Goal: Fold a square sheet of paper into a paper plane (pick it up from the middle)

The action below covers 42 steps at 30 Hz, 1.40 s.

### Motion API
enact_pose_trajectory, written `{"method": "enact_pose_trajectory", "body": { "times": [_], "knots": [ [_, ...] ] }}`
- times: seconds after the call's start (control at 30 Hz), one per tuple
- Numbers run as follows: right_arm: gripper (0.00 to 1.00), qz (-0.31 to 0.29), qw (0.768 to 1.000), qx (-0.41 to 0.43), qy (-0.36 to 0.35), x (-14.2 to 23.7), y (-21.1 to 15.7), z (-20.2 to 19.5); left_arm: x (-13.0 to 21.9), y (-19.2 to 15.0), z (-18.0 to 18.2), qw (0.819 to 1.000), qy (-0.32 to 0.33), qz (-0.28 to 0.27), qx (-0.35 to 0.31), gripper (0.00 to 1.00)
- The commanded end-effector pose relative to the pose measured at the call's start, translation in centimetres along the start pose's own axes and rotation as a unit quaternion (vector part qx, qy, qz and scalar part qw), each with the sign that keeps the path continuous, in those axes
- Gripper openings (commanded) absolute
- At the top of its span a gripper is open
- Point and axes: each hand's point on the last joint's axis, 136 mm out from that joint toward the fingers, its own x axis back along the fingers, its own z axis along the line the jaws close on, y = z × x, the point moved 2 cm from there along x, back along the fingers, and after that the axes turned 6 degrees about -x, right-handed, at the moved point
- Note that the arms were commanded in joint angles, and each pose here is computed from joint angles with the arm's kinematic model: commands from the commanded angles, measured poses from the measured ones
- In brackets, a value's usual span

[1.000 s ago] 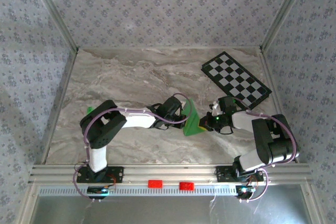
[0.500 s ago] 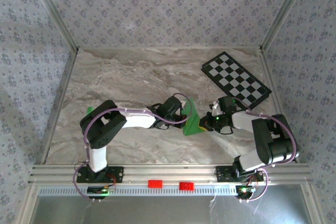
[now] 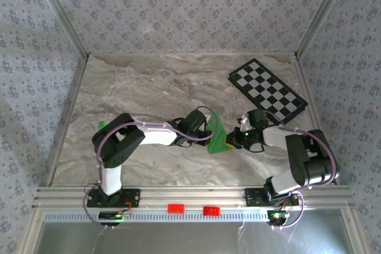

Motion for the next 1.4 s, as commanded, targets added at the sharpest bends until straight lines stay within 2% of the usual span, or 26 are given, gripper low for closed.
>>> {"method": "enact_pose_trajectory", "body": {
  "times": [0.0, 0.3, 0.5, 1.17, 1.37],
  "knots": [
    [0.00, 0.020, 0.998, -0.026, -0.052, -0.5, -1.3, -2.7, -0.5, -0.4, 0.6, 1.000, 0.009, 0.006, 0.003, 0.00],
    [0.04, -0.008, 0.999, 0.013, 0.046, 0.9, 0.8, 2.7, -0.7, -1.0, 0.9, 1.000, 0.012, 0.016, 0.005, 0.00],
    [0.00, -0.017, 0.998, 0.016, 0.064, 0.6, 1.5, 5.1, -0.6, -1.2, 1.0, 1.000, 0.015, 0.018, 0.002, 0.00],
    [0.00, 0.009, 0.999, 0.017, 0.043, -2.1, 2.0, 6.9, -1.1, -1.3, 0.8, 1.000, 0.008, 0.027, 0.000, 0.00],
    [0.00, 0.019, 1.000, 0.001, -0.004, -3.0, 1.7, 4.5, -1.1, -1.3, 0.8, 1.000, 0.008, 0.028, -0.001, 0.00]
  ]
}}
